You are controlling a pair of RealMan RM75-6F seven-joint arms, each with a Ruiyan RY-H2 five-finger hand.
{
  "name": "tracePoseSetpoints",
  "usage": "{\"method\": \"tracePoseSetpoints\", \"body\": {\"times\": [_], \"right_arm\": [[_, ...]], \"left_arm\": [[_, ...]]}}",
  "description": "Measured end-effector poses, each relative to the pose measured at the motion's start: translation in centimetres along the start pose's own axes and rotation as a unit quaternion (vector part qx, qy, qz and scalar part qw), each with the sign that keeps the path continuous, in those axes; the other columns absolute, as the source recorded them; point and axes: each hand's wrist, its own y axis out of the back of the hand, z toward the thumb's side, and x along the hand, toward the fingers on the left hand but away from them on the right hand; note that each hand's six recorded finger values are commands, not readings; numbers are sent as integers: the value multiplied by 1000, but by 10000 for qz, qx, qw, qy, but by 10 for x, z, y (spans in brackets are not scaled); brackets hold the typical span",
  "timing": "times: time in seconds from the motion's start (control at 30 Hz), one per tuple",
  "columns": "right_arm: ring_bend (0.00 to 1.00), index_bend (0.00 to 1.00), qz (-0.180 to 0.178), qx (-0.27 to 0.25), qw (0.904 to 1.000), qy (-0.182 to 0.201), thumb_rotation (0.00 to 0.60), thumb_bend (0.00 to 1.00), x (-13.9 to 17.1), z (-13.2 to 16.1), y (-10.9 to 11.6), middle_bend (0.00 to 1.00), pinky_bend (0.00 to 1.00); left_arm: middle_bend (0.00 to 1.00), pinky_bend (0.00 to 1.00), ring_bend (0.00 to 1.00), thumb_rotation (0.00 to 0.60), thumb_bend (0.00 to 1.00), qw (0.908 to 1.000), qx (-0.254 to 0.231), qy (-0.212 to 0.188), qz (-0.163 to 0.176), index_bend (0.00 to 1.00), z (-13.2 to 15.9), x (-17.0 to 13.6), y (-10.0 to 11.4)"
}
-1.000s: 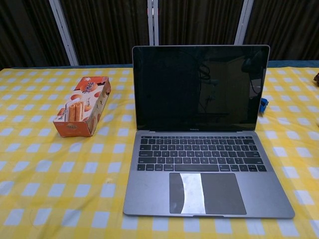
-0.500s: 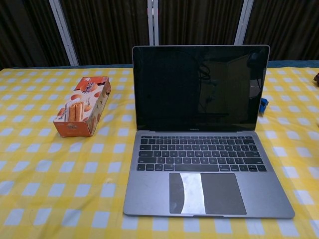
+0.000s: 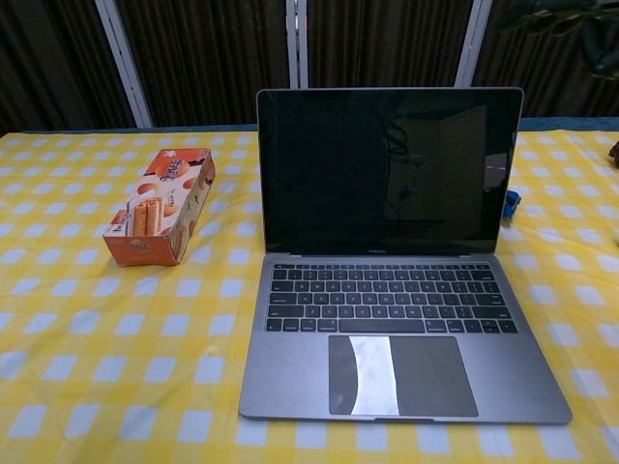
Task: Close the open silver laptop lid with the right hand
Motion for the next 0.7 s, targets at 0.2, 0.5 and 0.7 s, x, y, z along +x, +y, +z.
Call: {"method": "tracePoseSetpoints", "body": {"times": [0.2, 0.5, 0.7], "right_arm": [[0, 43, 78, -236, 9997, -52, 600, 1000, -50, 11, 6, 83, 0], [129, 150, 502, -614, 9962, -360, 600, 1000, -83, 20, -15, 251, 131], [199, 202, 646, -779, 9938, -455, 600, 1000, -86, 22, -23, 314, 213]], "left_arm": [[0, 0, 0, 600, 0, 9999, -19, 152, -39, 0, -7, 4, -1], [0, 0, 0, 600, 0, 9997, 7, 225, -95, 0, -11, 8, -5], [0, 0, 0, 600, 0, 9997, 27, 227, -112, 0, -10, 8, -7]]}}
